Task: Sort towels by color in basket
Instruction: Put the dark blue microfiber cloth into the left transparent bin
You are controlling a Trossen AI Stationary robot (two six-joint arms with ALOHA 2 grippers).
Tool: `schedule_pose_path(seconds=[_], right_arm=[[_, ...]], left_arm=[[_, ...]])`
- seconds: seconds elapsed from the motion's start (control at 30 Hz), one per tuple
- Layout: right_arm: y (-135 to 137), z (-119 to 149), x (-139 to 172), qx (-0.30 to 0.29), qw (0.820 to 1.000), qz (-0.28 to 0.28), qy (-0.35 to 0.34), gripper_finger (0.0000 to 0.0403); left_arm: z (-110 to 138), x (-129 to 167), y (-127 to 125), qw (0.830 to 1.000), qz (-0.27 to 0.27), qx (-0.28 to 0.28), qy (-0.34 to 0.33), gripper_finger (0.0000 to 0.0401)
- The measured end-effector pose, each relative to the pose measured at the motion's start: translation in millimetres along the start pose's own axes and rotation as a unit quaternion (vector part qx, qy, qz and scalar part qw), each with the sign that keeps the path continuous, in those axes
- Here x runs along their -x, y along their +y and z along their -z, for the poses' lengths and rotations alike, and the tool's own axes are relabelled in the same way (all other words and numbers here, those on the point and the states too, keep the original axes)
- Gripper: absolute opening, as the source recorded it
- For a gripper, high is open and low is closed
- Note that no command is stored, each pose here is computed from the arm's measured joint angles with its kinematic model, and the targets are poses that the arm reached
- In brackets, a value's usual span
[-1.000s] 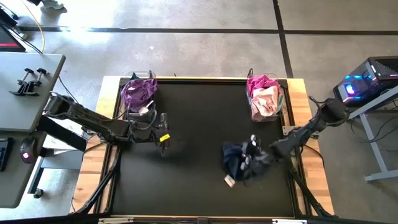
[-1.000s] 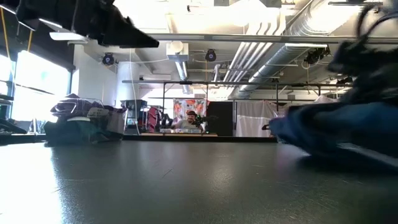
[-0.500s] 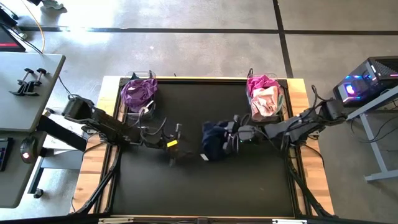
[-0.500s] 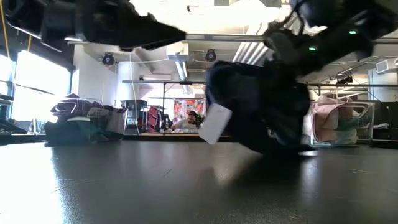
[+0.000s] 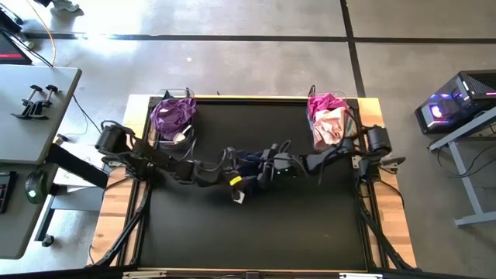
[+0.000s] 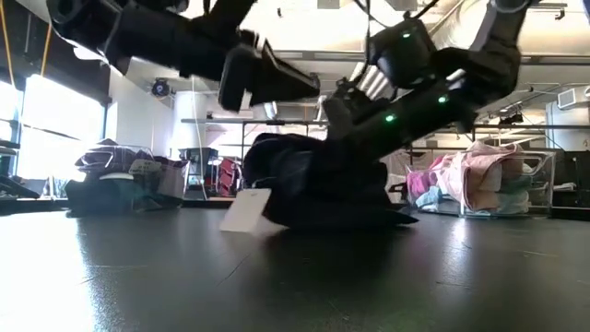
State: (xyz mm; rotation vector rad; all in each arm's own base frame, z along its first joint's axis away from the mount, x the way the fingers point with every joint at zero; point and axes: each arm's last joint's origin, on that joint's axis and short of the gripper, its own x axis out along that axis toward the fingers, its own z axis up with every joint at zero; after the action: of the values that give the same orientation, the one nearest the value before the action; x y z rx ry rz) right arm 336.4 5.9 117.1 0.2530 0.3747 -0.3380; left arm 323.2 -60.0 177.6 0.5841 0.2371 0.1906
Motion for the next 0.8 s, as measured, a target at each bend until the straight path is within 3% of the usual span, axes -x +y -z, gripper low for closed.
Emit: schedule_pose_path(seconds=[0.27, 0.5, 0.67, 0.8], right_arm=[[13.7, -24.6, 2.7, 0.03, 0.998, -0.047, 0.041, 0.0148], [38.4, -54.0, 46.5, 0.083, 0.996, 0.015, -0.031, 0.0155], [59.9, -58.9, 85.8, 0.122, 0.99, 0.064, -0.043, 0.0155], [77.7, -54.5, 110.0, 0.142, 0.986, 0.071, -0.052, 0.0155]], left_arm=[[15.7, -0.4, -5.9, 0.991, -0.033, 0.105, 0.078, 0.0239], [11.1, 0.1, -7.7, 0.986, -0.006, 0.157, 0.055, 0.022], [13.6, -0.8, -8.9, 0.978, 0.03, 0.198, 0.056, 0.0196], [18.6, -4.6, -6.0, 0.97, 0.077, 0.224, 0.056, 0.0181]])
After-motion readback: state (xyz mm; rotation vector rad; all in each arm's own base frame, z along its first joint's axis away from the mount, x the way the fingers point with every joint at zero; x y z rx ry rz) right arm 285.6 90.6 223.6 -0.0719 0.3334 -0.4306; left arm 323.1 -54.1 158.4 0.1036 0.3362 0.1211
